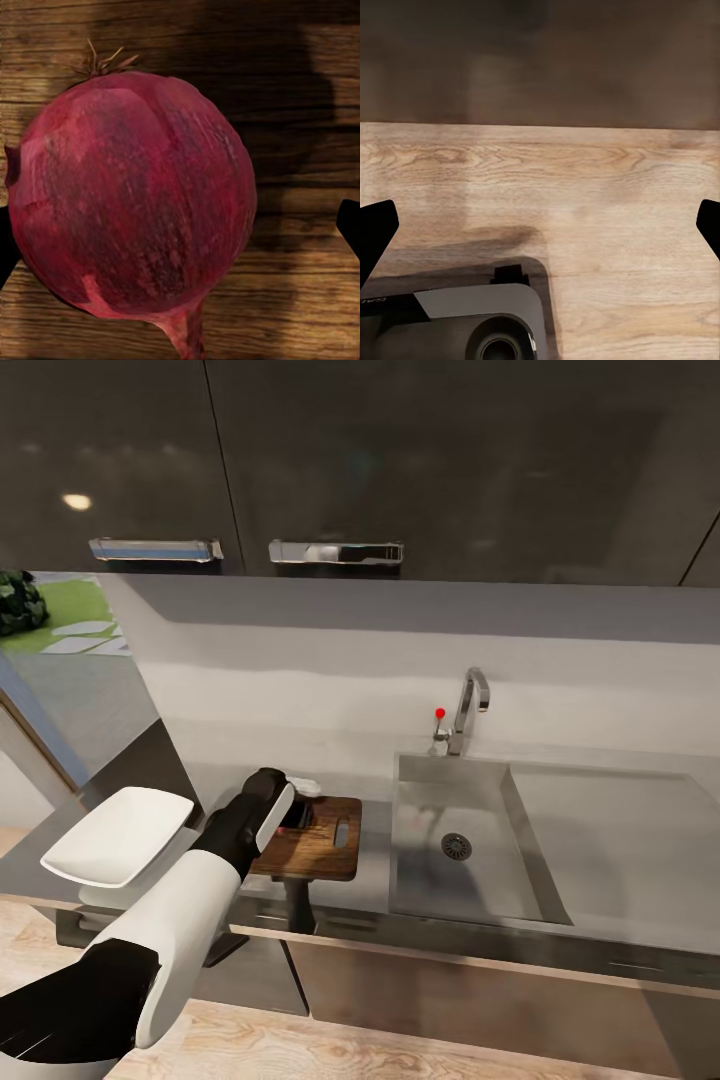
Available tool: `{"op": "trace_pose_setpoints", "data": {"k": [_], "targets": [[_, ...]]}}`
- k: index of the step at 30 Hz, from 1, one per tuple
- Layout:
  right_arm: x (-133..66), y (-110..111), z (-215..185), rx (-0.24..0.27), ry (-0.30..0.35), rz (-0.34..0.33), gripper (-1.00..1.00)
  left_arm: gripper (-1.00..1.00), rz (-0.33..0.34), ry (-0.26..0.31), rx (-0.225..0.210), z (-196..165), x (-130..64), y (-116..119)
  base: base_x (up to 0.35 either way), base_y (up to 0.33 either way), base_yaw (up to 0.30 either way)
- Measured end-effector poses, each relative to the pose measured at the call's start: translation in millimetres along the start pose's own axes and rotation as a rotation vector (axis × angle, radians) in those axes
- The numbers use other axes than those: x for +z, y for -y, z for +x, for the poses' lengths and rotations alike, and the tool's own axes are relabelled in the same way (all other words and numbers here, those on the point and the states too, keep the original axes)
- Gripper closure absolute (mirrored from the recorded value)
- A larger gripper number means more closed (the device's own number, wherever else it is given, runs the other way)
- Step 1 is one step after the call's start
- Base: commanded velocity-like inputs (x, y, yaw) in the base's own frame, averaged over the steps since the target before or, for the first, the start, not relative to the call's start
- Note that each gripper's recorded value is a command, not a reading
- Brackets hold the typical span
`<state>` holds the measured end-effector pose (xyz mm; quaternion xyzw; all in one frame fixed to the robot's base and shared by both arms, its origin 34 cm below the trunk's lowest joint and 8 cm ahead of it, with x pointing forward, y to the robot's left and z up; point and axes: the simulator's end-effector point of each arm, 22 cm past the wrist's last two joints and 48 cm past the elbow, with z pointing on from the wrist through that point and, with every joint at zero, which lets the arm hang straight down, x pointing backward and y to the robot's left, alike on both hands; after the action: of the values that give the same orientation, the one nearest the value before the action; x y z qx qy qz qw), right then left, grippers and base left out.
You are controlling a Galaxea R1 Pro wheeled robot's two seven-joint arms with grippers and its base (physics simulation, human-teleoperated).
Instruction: In the kitchen, take the Vidalia onion out of the sink, dice it on the chopping board with the paring knife, put the diced onion into the bowl on the countertop, then place both the paring knife and the chopping board into the sink.
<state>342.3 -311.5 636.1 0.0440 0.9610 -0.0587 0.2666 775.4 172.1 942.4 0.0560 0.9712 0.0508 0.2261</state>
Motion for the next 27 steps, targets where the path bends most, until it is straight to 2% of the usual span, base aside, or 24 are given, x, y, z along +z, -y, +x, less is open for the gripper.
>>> {"op": "trace_pose_setpoints", "data": {"k": [7,11,16,19,27], "targets": [[0.0,0.1,0.0,0.0,0.0,0.0,-1.0,-1.0,0.002,0.019,-0.003,-6.8,-4.4,-0.3,0.0,0.0,0.0],[0.0,0.0,0.0,0.0,0.0,0.0,-1.0,-1.0,0.005,0.068,-0.01,-24.0,-16.3,-0.9,0.0,0.0,0.0],[0.0,0.0,0.0,0.0,0.0,0.0,-1.0,-1.0,0.009,0.176,-0.024,-59.6,-45.3,-4.4,0.0,0.0,0.0],[0.0,0.0,0.0,0.0,0.0,0.0,-1.0,-1.0,0.01,0.214,-0.03,-71.1,-55.9,-6.5,0.0,0.0,0.0],[0.0,0.2,0.0,0.0,0.0,0.0,-1.0,-1.0,0.008,0.244,-0.035,-79.8,-64.3,-9.0,-0.006,0.0,0.0]]}}
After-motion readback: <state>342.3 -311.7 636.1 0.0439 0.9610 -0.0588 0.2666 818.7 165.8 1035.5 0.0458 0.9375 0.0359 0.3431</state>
